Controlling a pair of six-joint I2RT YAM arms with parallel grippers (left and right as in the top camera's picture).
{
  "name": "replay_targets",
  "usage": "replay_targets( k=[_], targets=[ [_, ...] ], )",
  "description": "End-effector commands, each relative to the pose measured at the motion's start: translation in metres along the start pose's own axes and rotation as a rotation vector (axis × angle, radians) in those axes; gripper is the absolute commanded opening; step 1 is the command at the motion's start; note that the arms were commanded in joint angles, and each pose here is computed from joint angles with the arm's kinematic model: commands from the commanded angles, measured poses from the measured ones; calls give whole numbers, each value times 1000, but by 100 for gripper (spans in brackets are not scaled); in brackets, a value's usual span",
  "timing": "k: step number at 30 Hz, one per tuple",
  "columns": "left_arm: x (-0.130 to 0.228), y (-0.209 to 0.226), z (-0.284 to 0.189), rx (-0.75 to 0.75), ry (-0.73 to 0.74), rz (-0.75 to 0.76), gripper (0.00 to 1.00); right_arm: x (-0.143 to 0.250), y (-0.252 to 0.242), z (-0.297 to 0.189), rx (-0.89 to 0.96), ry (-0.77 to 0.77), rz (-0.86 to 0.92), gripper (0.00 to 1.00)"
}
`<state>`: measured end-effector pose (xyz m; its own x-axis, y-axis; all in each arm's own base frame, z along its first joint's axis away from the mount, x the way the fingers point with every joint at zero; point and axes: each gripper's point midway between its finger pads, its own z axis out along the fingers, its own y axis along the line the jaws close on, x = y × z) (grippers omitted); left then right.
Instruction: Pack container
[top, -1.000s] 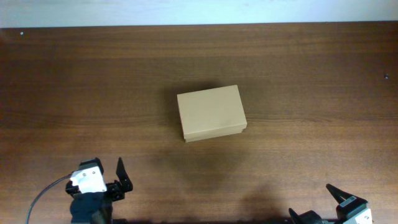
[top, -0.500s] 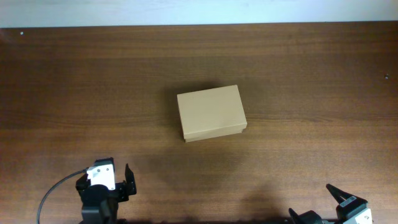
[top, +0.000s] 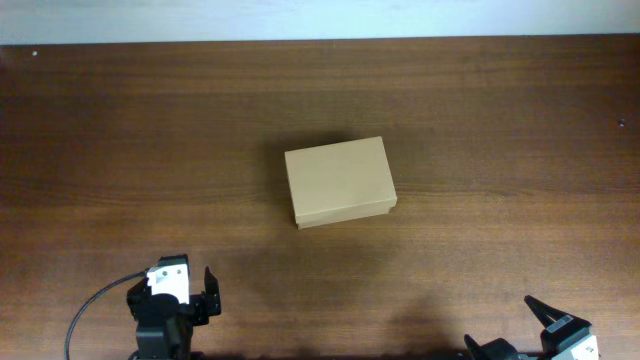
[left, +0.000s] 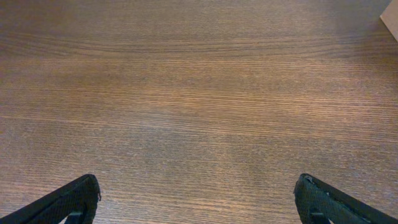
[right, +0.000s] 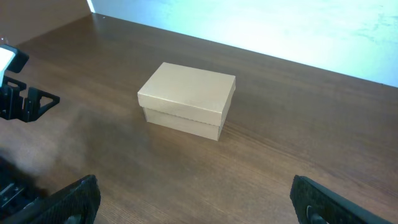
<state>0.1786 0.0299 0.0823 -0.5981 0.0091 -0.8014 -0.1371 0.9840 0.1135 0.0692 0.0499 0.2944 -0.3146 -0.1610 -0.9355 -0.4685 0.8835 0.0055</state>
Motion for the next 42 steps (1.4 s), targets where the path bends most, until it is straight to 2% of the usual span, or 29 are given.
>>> replay_targets(
  k=[1,16,20,22,24,32,42],
  targets=[
    [3,-1,3,7,1,12,99,0,1,0,1,-7,13,99],
    [3,-1,3,7,1,12,100,0,0,0,1,-9,13,99],
    [3,-1,3,7,1,12,100,-19,-2,-1,15,-86,-1,99],
    [3,-1,3,7,0,12,100,-23,-13,1,86,-102,5,99],
    [3,-1,3,7,1,12,100,-15,-29,15,176,-75,23,99],
    [3,-1,3,7,1,12,100,20,-73,100,322,-62,72,99],
    [3,-1,3,7,1,12,99,91,-100,118,459,48,140,99]
  ],
)
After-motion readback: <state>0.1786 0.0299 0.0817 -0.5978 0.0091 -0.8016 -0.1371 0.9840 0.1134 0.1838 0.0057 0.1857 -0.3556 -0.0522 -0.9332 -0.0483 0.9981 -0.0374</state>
